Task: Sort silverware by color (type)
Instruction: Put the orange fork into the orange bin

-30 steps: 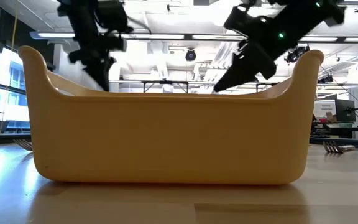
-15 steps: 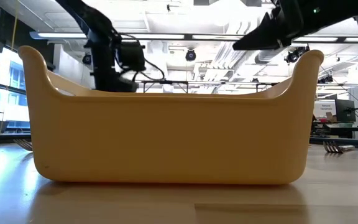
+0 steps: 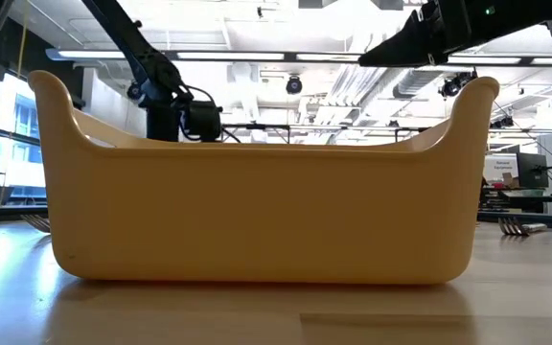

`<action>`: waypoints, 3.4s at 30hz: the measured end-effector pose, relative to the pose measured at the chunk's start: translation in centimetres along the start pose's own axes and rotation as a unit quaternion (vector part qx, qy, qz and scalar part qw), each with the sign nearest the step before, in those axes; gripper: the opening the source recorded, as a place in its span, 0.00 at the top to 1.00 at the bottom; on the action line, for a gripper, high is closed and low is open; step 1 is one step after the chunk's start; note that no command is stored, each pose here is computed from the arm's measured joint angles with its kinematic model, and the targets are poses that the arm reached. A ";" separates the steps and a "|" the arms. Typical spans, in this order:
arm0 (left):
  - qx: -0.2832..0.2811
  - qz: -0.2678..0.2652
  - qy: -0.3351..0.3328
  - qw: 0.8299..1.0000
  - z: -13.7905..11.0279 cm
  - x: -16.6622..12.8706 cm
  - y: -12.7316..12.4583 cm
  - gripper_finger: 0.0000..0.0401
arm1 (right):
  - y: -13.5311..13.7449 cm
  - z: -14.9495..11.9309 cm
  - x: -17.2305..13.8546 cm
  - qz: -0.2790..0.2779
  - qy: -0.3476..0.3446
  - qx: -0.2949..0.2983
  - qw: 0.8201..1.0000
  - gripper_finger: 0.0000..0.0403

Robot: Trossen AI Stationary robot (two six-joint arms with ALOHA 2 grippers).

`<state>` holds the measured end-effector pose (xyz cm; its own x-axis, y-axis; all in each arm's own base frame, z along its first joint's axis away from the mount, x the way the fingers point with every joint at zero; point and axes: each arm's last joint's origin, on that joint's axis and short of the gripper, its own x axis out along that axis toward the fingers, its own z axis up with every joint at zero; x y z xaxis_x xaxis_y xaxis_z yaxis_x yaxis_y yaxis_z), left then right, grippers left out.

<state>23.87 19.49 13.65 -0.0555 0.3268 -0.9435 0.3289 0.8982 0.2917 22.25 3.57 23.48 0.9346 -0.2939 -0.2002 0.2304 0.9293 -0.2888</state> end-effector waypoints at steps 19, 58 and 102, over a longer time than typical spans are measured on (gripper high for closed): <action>0.051 -0.025 0.012 0.998 0.8 0.4 -1.0 0.97 | 0.0 0.2 0.0 -0.001 -0.007 0.017 1.000 1.00; -0.165 -0.013 -0.292 0.942 8.3 -18.4 -8.4 0.99 | -0.1 0.3 0.0 -0.002 -0.013 0.058 0.998 1.00; -0.192 -0.054 -0.181 0.963 16.4 -9.5 -5.5 0.99 | -2.9 1.3 0.9 -0.077 -0.071 0.048 0.993 1.00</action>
<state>38.07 6.60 18.42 0.2858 0.1633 -0.9443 -0.0380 0.9865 0.1591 22.79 0.86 25.37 0.9138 -0.4054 -0.0254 0.3911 0.8950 -0.2144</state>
